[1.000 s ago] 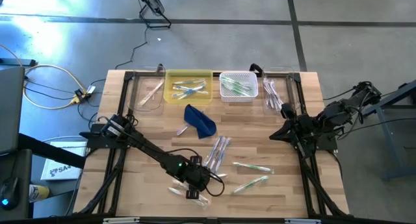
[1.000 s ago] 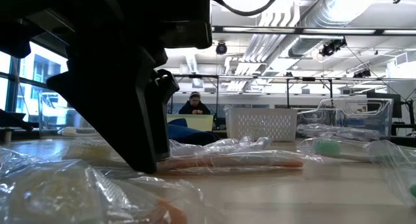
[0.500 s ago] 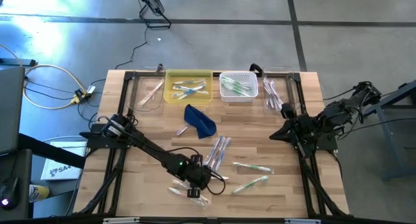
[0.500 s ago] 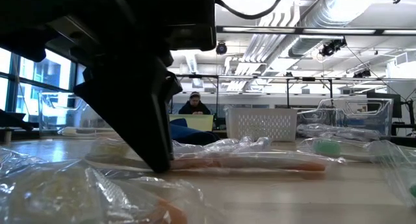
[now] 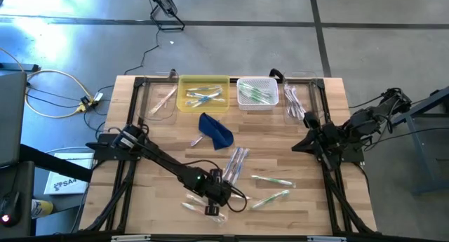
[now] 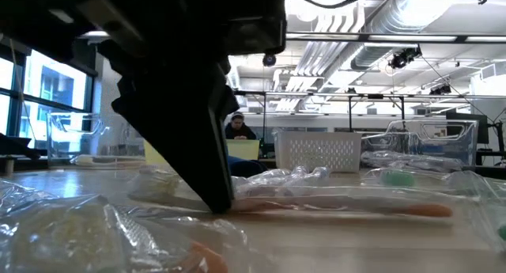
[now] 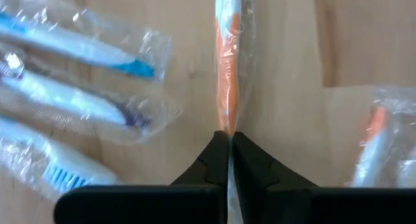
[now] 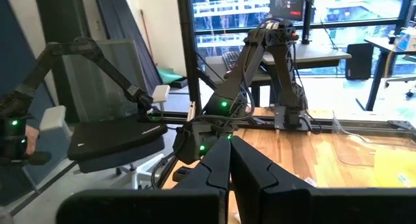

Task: Pick & Place Toothbrushes
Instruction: Put the orange toothbrush into the left transparent bin

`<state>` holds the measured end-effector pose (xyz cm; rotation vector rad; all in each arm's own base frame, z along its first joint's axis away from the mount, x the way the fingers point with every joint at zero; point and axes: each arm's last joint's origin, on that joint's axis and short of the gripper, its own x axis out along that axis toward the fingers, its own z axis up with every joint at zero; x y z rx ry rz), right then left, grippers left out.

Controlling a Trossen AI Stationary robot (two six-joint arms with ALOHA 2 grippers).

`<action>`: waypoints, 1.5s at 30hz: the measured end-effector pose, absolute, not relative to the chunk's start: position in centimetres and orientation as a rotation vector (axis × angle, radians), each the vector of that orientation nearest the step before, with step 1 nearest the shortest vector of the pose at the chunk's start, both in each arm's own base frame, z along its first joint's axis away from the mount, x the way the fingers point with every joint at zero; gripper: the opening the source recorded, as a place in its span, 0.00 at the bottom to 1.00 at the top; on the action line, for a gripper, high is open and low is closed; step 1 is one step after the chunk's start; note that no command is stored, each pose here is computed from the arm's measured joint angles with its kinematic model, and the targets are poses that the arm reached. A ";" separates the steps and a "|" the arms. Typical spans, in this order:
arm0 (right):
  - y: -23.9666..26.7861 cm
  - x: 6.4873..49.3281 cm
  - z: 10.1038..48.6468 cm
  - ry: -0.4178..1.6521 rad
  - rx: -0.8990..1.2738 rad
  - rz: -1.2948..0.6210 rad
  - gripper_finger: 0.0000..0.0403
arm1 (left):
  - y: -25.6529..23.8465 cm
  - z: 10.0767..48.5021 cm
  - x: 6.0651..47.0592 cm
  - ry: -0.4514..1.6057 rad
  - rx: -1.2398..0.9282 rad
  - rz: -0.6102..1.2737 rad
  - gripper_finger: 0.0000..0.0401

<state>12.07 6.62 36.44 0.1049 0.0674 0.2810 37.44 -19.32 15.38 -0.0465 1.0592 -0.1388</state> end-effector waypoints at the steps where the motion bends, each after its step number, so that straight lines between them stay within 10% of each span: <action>1: 6.6 12.0 36.5 0.067 0.106 0.293 0.01 | -19.4 15.6 37.6 1.060 -0.040 -0.147 0.01; 26: 6.6 11.8 36.6 0.069 0.161 0.322 0.01 | -7.8 32.9 42.5 1.017 0.178 -0.057 0.00; 45: 6.6 11.8 36.6 0.070 0.161 0.321 0.01 | 5.6 38.2 33.9 1.336 0.157 0.321 0.00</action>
